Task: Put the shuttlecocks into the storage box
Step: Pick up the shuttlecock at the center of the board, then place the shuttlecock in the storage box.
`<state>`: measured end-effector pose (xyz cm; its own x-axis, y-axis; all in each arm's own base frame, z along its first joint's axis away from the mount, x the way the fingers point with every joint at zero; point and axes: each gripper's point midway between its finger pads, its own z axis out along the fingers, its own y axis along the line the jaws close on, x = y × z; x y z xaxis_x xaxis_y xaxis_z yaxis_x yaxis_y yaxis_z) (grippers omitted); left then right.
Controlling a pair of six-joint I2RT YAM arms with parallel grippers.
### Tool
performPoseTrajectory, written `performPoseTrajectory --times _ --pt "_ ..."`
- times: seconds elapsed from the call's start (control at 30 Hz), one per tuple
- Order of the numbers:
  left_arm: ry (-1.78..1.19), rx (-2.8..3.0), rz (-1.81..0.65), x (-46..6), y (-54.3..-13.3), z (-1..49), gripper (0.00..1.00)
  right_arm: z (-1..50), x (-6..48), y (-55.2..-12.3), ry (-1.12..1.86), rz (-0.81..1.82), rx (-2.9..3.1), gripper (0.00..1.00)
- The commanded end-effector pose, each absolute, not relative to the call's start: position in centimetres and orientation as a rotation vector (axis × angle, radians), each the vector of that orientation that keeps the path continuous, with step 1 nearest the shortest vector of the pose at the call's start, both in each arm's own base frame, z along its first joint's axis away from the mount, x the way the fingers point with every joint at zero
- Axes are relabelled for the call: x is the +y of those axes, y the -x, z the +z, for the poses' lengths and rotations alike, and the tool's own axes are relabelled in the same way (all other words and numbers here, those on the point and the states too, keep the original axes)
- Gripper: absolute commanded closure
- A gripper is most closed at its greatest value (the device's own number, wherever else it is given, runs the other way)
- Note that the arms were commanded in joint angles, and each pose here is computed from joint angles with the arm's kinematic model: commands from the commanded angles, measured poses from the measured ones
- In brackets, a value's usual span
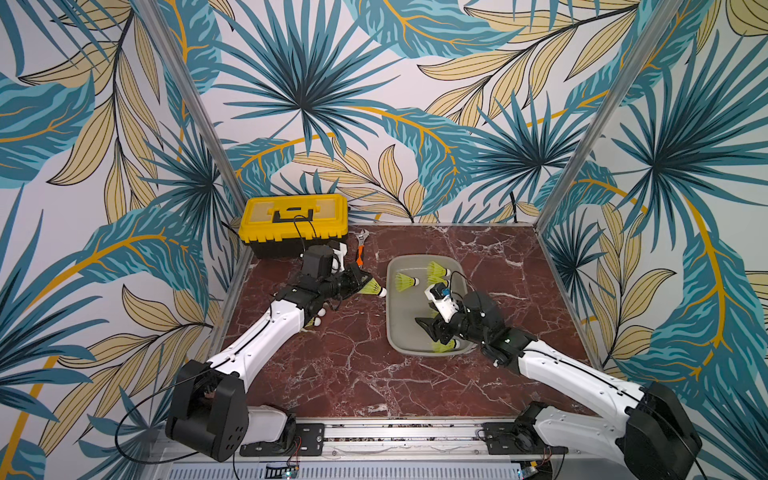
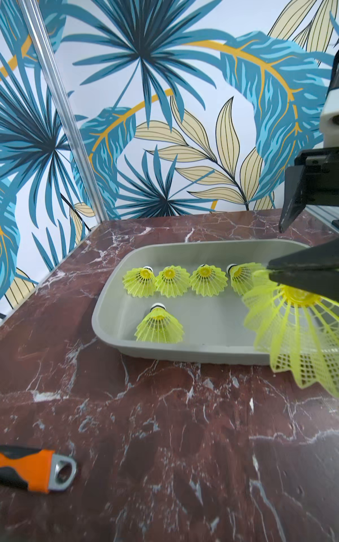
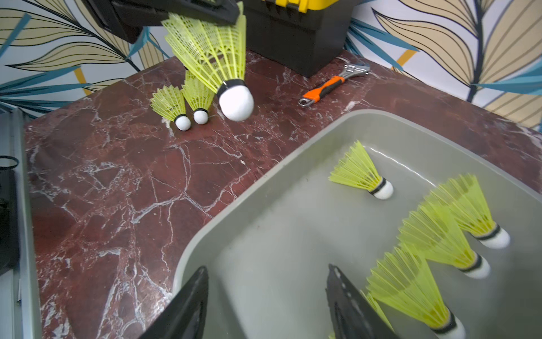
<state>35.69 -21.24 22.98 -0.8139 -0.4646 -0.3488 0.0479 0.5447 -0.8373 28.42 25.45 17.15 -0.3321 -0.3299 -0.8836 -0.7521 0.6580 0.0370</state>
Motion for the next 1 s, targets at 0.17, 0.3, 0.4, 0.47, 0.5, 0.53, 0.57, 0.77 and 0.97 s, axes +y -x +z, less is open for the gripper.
performPoseTrajectory --times 0.17,0.3,0.4,0.47,0.5,0.53,0.57,0.77,0.97 --pt "0.339 2.181 -1.34 -22.7 -34.9 24.5 1.0 18.6 29.2 -30.3 0.956 0.615 1.852 0.38" --pt "0.328 2.196 -1.352 -23.3 -34.5 24.2 1.0 18.7 30.0 -31.0 0.977 0.616 1.836 0.39" --pt "0.329 2.196 -1.375 -23.5 -34.2 23.9 1.0 18.7 30.8 -31.3 1.0 0.636 1.831 0.4" --pt "0.324 2.198 -1.381 -23.8 -34.1 23.9 1.0 18.7 31.1 -31.7 1.002 0.636 1.832 0.4" --pt "0.32 2.2 -1.382 -23.8 -34.0 23.9 1.0 18.5 31.2 -31.8 1.005 0.635 1.835 0.41" --pt "0.318 2.202 -1.386 -23.9 -34.0 23.9 1.0 18.6 31.3 -32.0 1.007 0.635 1.833 0.41" --pt "0.312 2.205 -1.39 -24.1 -33.9 23.8 1.0 18.6 31.5 -32.0 1.011 0.637 1.83 0.42" --pt "0.304 2.224 -1.399 -24.3 -33.5 23.3 1.0 18.4 32.0 -32.3 1.031 0.643 1.826 0.44" --pt "0.294 2.235 -1.405 -24.5 -33.5 23.0 1.0 18.4 32.3 -32.3 1.045 0.658 1.817 0.52"
